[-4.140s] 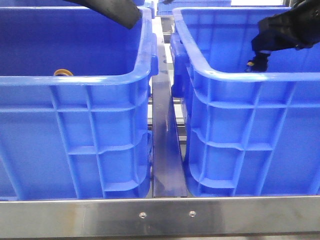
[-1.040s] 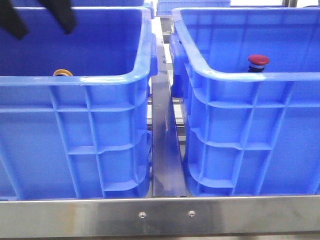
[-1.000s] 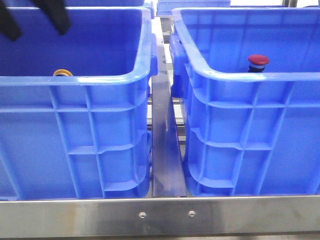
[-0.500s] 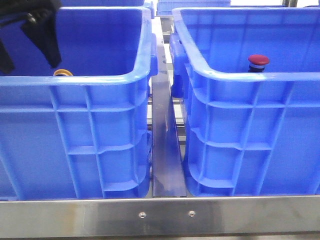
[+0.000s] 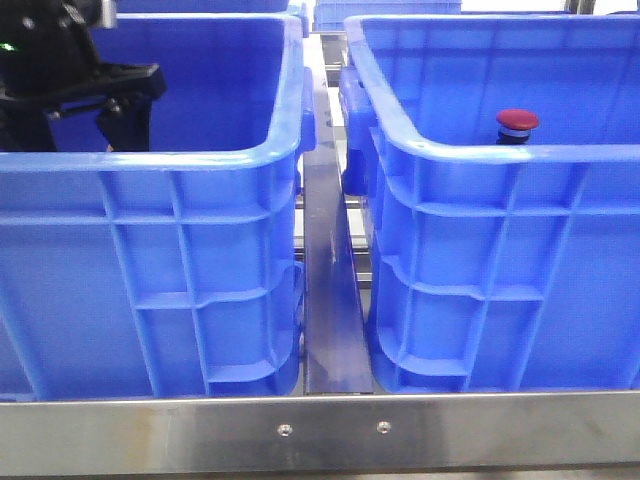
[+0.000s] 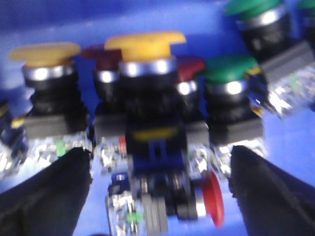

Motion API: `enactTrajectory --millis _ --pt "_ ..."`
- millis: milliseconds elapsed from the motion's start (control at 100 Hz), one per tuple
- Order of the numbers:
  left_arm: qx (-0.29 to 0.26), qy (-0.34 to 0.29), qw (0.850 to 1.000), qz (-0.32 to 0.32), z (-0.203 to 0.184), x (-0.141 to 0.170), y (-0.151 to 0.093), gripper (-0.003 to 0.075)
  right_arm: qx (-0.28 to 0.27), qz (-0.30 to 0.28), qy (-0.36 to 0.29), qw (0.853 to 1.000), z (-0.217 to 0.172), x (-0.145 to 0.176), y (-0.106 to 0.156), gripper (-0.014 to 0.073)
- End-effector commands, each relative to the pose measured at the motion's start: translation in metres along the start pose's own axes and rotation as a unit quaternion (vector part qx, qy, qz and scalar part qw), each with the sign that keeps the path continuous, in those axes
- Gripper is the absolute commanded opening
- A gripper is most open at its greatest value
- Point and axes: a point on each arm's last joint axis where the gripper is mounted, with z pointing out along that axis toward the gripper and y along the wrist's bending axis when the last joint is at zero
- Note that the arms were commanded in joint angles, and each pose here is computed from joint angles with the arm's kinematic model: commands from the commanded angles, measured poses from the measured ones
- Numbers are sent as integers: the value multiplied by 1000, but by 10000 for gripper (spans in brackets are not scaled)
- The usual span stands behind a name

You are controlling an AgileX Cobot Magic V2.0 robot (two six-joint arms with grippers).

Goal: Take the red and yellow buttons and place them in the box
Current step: 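Lower the left gripper into the button crate and grasp a yellow button, then lift the yellow button and carry it toward the gap between crates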

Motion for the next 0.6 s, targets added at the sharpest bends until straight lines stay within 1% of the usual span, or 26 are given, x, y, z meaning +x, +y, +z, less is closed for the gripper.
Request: enactTrajectory --millis 0,120,190,260,360,450,490,590 --pt "9 -50 999 -2 -23 -10 -2 545 -5 23 -29 999 -1 -12 0 566" --pt "9 -53 999 -2 -22 -11 -2 542 -5 23 -29 999 -1 -12 0 566" --pt "9 -54 999 -1 -22 -12 -2 505 -5 23 -29 999 -1 -12 0 566" --pt "9 -53 999 -1 -22 -11 -2 424 -5 23 -29 999 -1 -12 0 566" --pt "8 -50 999 8 -22 -11 -2 262 -5 23 -29 999 -1 -12 0 566" --pt "7 -50 999 12 -22 -11 -2 141 -5 23 -29 999 -1 -12 0 566" --pt "7 -51 999 12 -23 -11 -2 95 -5 23 -29 999 -1 -12 0 566" --pt "8 -54 998 16 -25 -11 -2 15 -5 23 -29 999 -1 -12 0 566"
